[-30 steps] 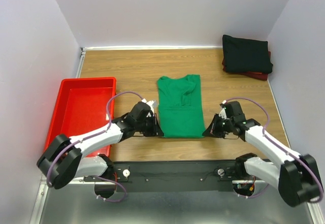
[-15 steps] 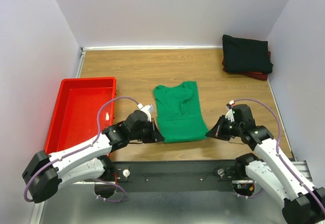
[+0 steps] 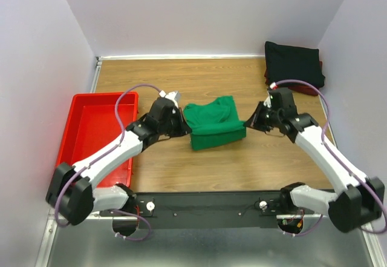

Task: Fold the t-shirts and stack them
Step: Fold the tshirt

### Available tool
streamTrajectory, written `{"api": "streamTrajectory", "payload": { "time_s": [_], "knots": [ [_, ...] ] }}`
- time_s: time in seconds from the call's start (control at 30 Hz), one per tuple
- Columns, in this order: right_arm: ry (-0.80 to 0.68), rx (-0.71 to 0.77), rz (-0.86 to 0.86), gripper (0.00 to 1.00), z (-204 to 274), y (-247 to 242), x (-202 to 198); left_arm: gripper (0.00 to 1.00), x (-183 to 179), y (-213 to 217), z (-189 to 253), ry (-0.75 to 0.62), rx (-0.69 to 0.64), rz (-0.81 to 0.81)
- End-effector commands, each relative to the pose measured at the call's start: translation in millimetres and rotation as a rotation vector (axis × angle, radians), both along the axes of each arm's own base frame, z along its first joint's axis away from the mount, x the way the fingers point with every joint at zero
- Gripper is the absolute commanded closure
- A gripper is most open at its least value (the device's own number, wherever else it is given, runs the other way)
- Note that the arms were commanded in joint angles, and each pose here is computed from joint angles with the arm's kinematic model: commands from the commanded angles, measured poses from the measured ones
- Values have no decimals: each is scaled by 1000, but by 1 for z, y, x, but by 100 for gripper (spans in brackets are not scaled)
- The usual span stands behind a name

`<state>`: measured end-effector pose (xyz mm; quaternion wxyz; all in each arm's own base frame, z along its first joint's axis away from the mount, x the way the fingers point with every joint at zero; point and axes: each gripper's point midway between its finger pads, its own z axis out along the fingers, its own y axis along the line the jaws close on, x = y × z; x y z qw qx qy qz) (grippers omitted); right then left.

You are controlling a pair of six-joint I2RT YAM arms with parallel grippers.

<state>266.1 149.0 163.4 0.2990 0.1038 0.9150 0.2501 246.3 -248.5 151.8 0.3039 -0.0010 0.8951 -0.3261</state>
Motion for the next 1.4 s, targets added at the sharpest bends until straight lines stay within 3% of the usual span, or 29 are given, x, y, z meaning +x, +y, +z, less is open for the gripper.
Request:
{"api": "streamTrajectory", "payload": {
  "time_s": [0.0,0.23,0.37,0.43,0.5,0.53,0.63,0.67,0.77,0.83,0.87,0.9,1.0,1.1,1.2,1.27,1.37],
  "knots": [
    [-95,-54,-20,100,15,3,49,100,32,3,12,-69,29,-37],
    [-142,-95,-41,99,24,21,137,100,96,3,16,-45,16,-16],
    [-117,-118,-41,99,2,31,196,100,154,7,0,-18,16,31],
    [-64,-121,-35,94,-31,34,224,100,178,14,-27,23,48,81],
    [-104,-118,-33,87,-28,41,257,100,208,22,-29,13,21,107],
    [-54,-111,-8,83,-59,43,267,100,223,22,-40,26,21,113],
    [-104,-125,5,50,-59,44,296,82,247,38,-58,53,38,161],
    [-113,-137,-2,35,-58,41,301,73,252,39,-52,38,23,163],
    [-161,-161,-29,25,-39,23,311,51,257,54,-33,-8,16,210],
    [-155,-177,-40,25,-40,16,306,49,258,64,-26,-29,28,242],
    [-152,-188,-42,25,-41,12,303,41,255,66,-19,-41,31,251],
    [-140,-190,-27,26,-43,12,294,41,255,72,-19,-41,50,277],
    [-113,-200,-7,27,-54,11,280,45,248,74,-14,-44,52,296],
    [-103,-220,16,30,-67,10,267,58,242,62,-7,-65,70,292],
    [-109,-221,35,34,-68,15,259,86,239,42,-8,-66,86,263],
    [-115,-221,44,43,-67,22,253,100,237,30,-17,-43,98,245],
    [-119,-240,58,43,-71,33,248,100,241,21,-30,-26,112,235]
  ]
}}
